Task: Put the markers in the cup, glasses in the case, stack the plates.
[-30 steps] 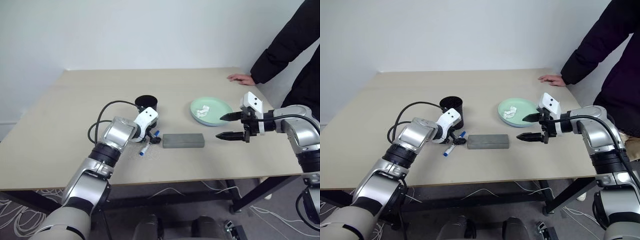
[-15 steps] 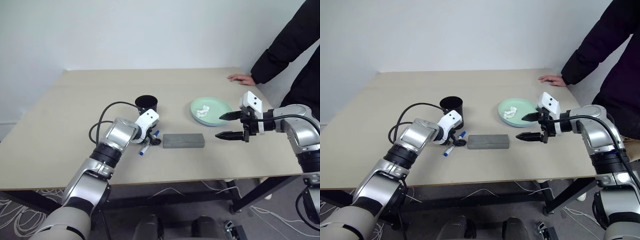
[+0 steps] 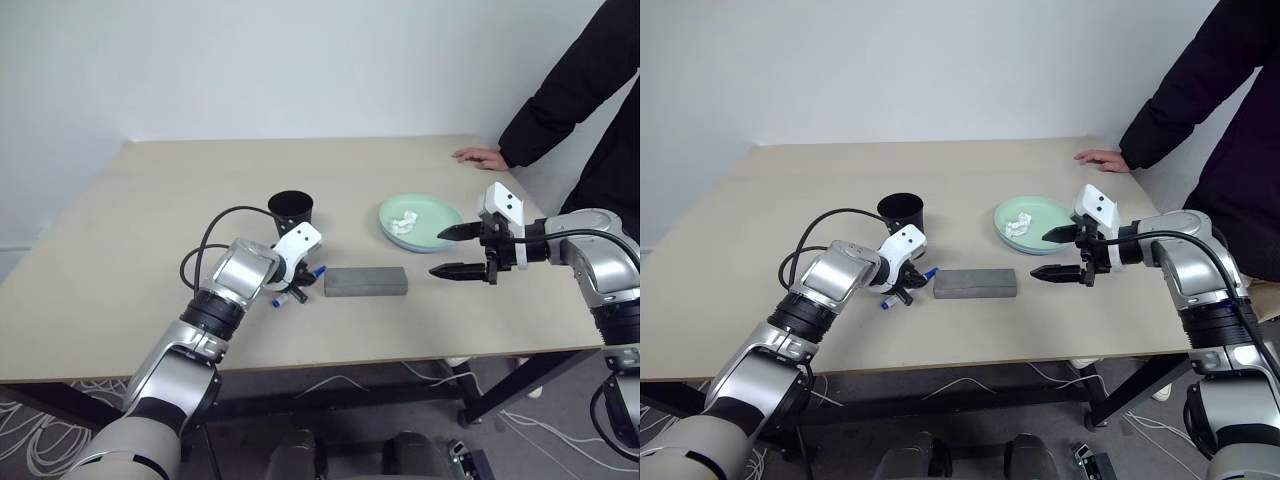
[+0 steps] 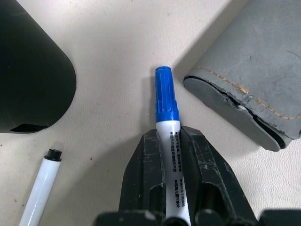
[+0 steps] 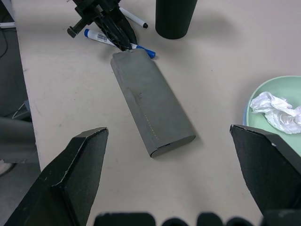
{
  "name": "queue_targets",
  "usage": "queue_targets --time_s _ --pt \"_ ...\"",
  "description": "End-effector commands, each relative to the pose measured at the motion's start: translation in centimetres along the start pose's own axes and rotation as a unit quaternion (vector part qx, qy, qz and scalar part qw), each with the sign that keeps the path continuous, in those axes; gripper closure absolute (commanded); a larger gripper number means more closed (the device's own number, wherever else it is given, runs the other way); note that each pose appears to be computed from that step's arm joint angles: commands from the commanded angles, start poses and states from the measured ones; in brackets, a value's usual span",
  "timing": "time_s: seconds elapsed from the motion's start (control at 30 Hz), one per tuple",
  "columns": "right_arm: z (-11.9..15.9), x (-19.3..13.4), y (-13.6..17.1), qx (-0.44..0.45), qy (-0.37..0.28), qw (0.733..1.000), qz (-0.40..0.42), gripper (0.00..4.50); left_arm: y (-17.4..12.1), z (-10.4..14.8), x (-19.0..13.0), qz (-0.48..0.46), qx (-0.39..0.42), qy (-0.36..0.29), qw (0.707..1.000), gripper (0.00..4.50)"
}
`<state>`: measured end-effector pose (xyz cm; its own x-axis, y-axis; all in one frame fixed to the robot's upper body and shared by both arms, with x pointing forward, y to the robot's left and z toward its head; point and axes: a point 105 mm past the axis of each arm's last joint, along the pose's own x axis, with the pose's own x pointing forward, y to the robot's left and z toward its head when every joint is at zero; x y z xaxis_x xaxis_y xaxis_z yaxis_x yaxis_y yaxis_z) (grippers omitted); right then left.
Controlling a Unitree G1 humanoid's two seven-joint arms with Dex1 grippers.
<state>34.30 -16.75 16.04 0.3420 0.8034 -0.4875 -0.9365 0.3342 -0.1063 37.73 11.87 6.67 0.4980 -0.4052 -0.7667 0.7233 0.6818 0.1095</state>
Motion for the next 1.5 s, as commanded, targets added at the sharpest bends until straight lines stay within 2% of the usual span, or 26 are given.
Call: queue_targets --time_s 0.03,0.3,0.53,0.7,0.73,0.83,0.93,1.07,1.27,1.5 --pt "1.7 -0.5 -0.2 -0.027 -0.02 0.999 -0.008 0.0 0.3 0.1 -0.6 0.008 0.018 -0.002 1.0 4.41" --pt "1.7 -0.6 -0.2 -0.03 -0.019 0.999 -0.007 0.0 -0.2 2.3 -3.3 -0.022 0.051 -0.064 0.996 4.41" --pt "1.7 -0.7 -0.1 -0.029 -0.019 0.999 -0.008 0.0 -0.8 5.4 -8.0 -0.056 0.072 -0.148 0.985 4.41" --pt "1.8 -0.7 -0.2 -0.029 -0.02 0.999 -0.008 0.0 -3.1 8.8 -12.1 -0.139 0.067 -0.268 0.951 4.41" --pt "1.9 -0.6 -0.2 -0.03 -0.02 0.999 -0.008 0.0 -3.2 10.1 -13.2 -0.148 0.06 -0.312 0.937 4.41" --pt "2.0 -0.6 -0.2 -0.03 -0.021 0.999 -0.007 0.0 -2.3 12.3 -14.9 -0.14 0.041 -0.386 0.911 4.41" --pt "2.1 -0.6 -0.3 -0.03 -0.022 0.999 -0.008 0.0 -0.9 13.3 -15.4 -0.115 0.025 -0.425 0.898 4.41" --pt "2.9 -0.7 -0.2 -0.033 -0.035 0.999 -0.008 0.0 4.2 14.4 -14.8 0.013 -0.016 -0.501 0.865 4.41" --pt "3.4 -0.9 -0.1 -0.036 -0.042 0.998 -0.008 0.0 8.1 13.7 -13.1 0.106 -0.041 -0.53 0.84 4.41" --pt "3.7 -0.8 0.0 -0.036 -0.047 0.998 -0.01 0.0 9.5 12.7 -10.6 0.152 -0.061 -0.534 0.829 4.41"
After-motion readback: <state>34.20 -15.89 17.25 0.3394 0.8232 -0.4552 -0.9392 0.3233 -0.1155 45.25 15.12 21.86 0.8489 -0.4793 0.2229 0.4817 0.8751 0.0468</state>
